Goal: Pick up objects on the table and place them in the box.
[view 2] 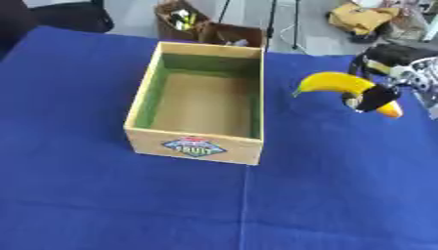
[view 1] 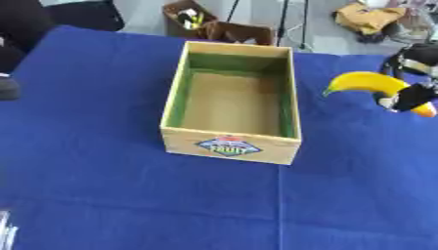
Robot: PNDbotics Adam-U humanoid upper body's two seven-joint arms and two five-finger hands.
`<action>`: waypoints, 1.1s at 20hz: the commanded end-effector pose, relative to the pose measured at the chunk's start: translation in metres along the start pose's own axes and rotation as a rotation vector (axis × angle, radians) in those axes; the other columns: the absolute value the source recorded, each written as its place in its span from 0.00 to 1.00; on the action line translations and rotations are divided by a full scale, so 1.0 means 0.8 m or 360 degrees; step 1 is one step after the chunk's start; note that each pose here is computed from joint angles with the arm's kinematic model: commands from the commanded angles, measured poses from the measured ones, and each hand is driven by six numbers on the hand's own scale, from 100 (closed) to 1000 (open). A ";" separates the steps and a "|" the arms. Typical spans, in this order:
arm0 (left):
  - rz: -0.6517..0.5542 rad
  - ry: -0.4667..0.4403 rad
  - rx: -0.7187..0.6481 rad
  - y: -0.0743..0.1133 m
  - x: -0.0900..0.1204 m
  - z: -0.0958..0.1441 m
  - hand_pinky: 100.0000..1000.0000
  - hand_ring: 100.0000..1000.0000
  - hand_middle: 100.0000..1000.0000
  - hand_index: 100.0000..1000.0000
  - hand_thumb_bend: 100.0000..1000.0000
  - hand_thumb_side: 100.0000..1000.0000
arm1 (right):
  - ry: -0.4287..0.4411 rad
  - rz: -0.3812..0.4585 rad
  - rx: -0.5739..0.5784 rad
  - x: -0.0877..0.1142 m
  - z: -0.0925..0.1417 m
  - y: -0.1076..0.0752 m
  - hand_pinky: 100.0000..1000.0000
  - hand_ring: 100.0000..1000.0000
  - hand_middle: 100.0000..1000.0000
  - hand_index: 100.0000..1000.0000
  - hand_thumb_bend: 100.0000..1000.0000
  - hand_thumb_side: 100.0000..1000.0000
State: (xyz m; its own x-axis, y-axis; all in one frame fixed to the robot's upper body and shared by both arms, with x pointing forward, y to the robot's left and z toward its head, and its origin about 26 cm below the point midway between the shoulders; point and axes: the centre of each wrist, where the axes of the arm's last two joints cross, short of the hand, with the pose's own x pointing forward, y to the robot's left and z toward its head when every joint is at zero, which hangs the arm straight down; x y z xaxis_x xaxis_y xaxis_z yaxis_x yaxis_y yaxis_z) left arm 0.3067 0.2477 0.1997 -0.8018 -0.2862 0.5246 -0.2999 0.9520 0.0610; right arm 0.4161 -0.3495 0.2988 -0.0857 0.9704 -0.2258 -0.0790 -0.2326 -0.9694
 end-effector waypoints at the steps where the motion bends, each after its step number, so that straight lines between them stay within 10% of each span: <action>1: -0.0010 -0.0040 -0.0012 0.004 0.006 -0.005 0.55 0.56 0.68 0.81 0.21 0.87 | 0.0036 0.0038 -0.0086 -0.014 0.015 -0.030 0.84 0.87 0.43 0.52 0.00 0.29; 22: -0.0014 -0.0042 -0.0023 0.005 0.006 -0.006 0.55 0.56 0.68 0.81 0.21 0.87 | -0.0091 0.0079 -0.0190 0.014 0.013 -0.070 0.85 0.87 0.41 0.51 0.00 0.30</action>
State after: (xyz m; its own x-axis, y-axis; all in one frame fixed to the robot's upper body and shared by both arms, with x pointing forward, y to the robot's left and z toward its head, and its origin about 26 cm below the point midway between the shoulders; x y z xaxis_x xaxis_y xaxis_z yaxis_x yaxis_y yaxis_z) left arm 0.3064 0.2484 0.1986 -0.7986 -0.2882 0.5284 -0.3008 0.9515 0.0644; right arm 0.4148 -0.3266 0.3353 -0.1483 0.9563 -0.2520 0.0043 -0.2541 -0.9672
